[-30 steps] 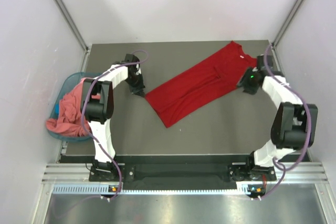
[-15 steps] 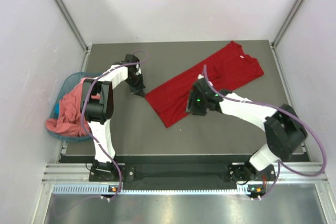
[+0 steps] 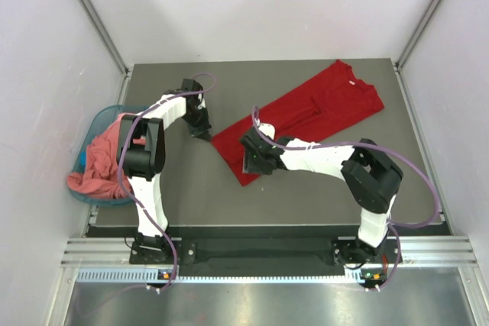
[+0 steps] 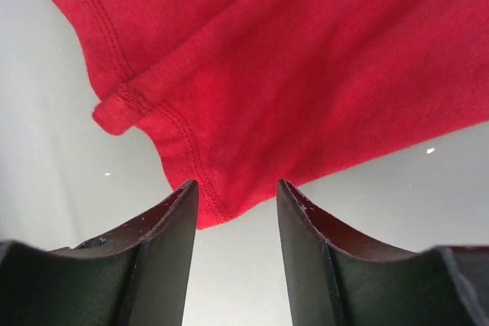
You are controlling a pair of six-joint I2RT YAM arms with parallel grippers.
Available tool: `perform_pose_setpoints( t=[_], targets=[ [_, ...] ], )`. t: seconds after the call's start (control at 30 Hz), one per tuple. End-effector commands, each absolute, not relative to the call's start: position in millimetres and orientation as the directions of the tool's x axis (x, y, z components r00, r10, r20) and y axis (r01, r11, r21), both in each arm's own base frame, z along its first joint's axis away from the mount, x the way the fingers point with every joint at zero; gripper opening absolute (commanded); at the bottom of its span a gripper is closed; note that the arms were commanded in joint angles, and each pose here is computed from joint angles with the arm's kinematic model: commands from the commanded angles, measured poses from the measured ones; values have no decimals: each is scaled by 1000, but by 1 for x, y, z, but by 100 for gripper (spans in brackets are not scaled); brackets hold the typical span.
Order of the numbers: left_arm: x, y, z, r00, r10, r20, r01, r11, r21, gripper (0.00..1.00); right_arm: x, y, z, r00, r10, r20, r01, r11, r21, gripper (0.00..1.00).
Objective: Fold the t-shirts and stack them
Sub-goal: Fold the tshirt
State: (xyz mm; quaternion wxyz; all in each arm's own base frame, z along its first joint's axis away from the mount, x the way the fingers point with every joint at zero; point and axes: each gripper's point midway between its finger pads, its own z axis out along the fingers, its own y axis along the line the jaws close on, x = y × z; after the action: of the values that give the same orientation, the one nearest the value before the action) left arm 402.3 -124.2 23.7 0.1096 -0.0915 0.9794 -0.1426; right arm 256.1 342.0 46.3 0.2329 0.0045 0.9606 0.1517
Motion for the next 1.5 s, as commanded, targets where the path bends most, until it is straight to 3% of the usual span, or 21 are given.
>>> perform_pose_setpoints(
  t=[0.0, 0.17, 0.57, 0.67, 0.9, 1.03, 1.23, 1.33, 1.47],
  targets=[
    [395, -127, 20, -966, -194, -172, -137, 945, -298, 0, 262, 352, 56, -867, 126, -483, -27, 955, 297, 46],
    [394, -128, 19, -966, -198, -166, -141, 943, -302, 0, 250, 365, 50, -882, 118, -456, -37, 947, 318, 46],
    [391, -130, 17, -964, -216, -157, -159, 936, -313, 0, 235, 345, 24, -898, 61, -435, -22, 983, 182, 45],
    [387, -130, 17, -964, -220, -153, -163, 935, -316, 0, 235, 342, 21, -897, 56, -439, -22, 985, 170, 40],
    [380, -136, 25, -959, -238, -153, -169, 916, -364, 0, 226, 333, 24, -896, 54, -442, -38, 980, 196, 0],
    [362, -137, 26, -958, -263, -114, -203, 904, -375, 0, 214, 319, 26, -901, 33, -433, -59, 978, 198, 0],
    [320, -122, 34, -958, -267, -101, -222, 920, -323, 16, 168, 277, 19, -924, -8, -382, -89, 977, 192, 0],
    [296, -144, 47, -975, -214, -59, -169, 889, -425, 27, 141, 249, 9, -940, -35, -339, -89, 985, 146, 0],
    [275, -159, 71, -979, -155, -135, -80, 891, -446, 34, 111, 212, 4, -954, -11, -299, -45, 993, 107, 0]
  ],
)
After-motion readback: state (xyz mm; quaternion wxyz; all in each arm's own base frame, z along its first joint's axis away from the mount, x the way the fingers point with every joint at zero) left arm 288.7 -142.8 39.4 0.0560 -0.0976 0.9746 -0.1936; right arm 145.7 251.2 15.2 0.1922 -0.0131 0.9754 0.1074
